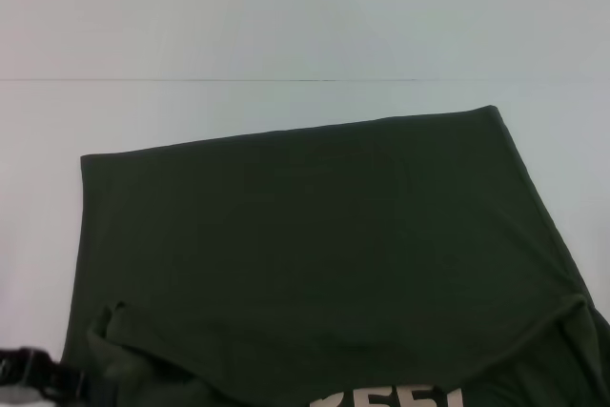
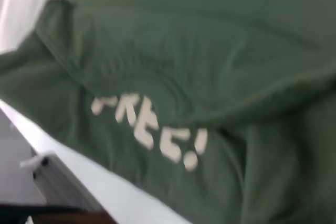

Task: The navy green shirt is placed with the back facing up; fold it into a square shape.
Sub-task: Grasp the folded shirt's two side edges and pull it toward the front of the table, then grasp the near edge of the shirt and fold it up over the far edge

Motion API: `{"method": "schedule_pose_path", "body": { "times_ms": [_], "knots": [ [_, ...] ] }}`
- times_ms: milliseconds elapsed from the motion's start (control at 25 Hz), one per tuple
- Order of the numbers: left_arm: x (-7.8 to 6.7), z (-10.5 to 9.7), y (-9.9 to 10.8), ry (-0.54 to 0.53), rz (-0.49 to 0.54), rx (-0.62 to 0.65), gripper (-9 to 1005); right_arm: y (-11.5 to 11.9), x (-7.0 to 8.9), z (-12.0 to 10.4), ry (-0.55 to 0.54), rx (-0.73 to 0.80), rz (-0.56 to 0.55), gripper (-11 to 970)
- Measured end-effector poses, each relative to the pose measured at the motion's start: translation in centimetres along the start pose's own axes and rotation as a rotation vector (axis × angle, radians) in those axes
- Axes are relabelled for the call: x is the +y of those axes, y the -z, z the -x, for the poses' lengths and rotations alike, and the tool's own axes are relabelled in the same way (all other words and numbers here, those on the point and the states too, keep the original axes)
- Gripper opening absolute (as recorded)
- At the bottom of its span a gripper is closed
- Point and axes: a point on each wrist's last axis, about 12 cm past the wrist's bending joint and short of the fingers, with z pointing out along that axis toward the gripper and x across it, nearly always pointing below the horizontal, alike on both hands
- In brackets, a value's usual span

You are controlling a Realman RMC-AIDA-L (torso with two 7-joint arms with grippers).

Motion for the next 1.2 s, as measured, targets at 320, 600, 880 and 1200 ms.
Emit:
{"method": "schedule_pose_path", "body": {
  "times_ms": [320, 600, 880, 1200],
  "knots": [
    [-0.3, 2.1, 1.4, 0.021, -0.002, -0.173, 53, 2.1, 0.7, 3.2, -0.035, -0.230, 0.056, 9],
    [0.7, 3.8, 2.9, 0.056, 0.062, -0.382, 53, 3.5, 0.5, 6.6, -0.079, -0.470, 0.057, 9],
    [2.2, 6.8, 1.5, 0.093, 0.131, -0.622, 53, 2.3, -0.1, 10.1, -0.112, -0.640, -0.004, 9],
    [2.1, 10.3, -1.3, 0.056, 0.230, -0.724, 55, 0.9, -0.8, 12.6, -0.130, -0.812, -0.113, 9]
  ]
}}
